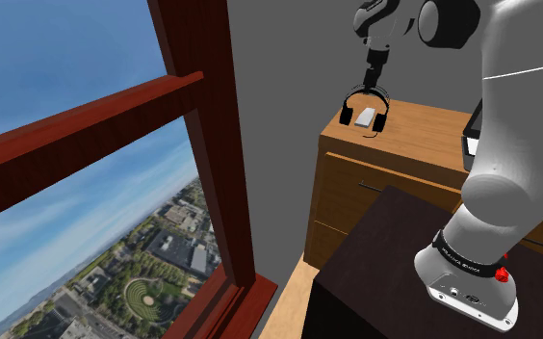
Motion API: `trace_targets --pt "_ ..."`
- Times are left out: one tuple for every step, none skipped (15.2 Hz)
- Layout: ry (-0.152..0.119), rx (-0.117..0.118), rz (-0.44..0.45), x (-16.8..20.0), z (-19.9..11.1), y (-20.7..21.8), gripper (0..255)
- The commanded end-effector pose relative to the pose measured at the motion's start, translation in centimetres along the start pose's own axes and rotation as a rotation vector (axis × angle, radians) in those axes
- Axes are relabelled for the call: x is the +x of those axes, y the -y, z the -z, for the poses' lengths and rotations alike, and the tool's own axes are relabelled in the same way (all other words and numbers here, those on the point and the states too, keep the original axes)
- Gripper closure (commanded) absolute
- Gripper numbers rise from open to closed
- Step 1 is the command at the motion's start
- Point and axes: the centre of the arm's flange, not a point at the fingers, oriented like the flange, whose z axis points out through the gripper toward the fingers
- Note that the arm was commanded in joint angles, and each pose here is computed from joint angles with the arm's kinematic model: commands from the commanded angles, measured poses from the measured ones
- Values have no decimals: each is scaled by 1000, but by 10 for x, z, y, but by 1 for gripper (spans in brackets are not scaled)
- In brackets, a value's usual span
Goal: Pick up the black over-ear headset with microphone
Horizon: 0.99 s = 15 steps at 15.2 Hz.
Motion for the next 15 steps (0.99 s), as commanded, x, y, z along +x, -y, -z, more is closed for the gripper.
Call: trace_targets --pt "0 0 0 0 -5 1 0" --pt "0 0 0 1 -5 1 255" --pt "0 0 0 1 -5 0 255" --pt "0 0 0 1 -5 0 255" --pt "0 0 0 1 -5 0 255" --pt "0 0 0 1 -5 0 255" --pt "0 0 0 2 -5 0 255" --pt "0 0 0 2 -5 1 255" --pt "0 0 0 2 -5 1 255" --pt "0 0 0 2 -5 0 255" --pt "0 0 0 0 -5 1 255" --pt "0 0 0 0 0 1 255" --pt "0 0 0 0 5 1 255" --pt "0 0 0 0 11 1 255" --pt "0 0 0 0 16 1 255"
